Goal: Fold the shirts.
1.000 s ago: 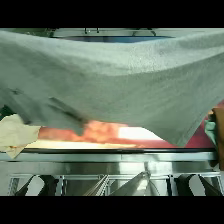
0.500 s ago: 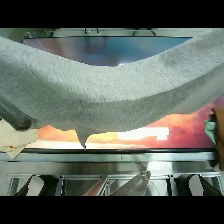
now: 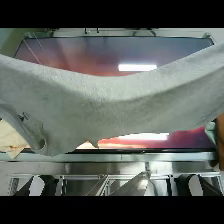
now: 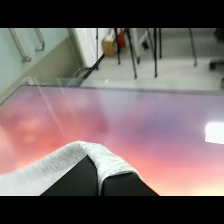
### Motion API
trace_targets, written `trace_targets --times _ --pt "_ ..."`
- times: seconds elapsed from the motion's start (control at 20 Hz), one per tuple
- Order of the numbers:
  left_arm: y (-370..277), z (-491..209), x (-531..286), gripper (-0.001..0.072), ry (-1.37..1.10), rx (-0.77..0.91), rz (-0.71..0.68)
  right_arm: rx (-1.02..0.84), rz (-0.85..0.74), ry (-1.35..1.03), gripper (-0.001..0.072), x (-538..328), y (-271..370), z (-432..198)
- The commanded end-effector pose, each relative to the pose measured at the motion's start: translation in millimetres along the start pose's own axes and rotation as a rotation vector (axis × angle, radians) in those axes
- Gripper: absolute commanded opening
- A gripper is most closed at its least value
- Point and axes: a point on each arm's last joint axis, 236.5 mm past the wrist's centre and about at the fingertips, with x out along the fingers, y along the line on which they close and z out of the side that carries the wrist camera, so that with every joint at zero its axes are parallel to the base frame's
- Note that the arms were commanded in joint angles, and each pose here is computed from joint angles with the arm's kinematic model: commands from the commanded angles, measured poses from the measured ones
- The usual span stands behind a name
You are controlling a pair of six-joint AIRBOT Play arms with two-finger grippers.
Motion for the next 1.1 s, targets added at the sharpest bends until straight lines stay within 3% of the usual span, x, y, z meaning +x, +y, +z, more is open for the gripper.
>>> trace_targets --times 0.0,0.3,0.55,0.65,0.8,1.05 --pt "126.9 -57.6 47.0 0.0019 0.225 -0.14 0.158 0.229 -0.028 0.104 0.0015 61.1 -79.3 -81.1" --pt "289.5 -190.8 190.7 0.0017 0.724 -0.291 0.128 0.522 -0.072 0.309 0.0015 196.3 -192.7 -237.5" --pt "354.1 -206.8 230.8 0.0018 0.699 -0.287 0.162 0.603 -0.021 0.265 0.0015 254.0 -242.5 -256.1" --pt "368.3 -210.9 227.3 0.0018 0.657 -0.293 0.201 0.58 -0.011 0.246 0.0015 265.6 -252.5 -245.5" --pt "354.1 -198.5 230.2 0.0018 0.584 -0.255 0.115 0.571 -0.019 0.248 0.0015 268.3 -261.9 -246.5" --pt "351.2 -228.4 217.5 0.0018 0.713 -0.294 0.119 0.544 -0.03 0.472 0.0015 255.1 -258.3 -309.4"
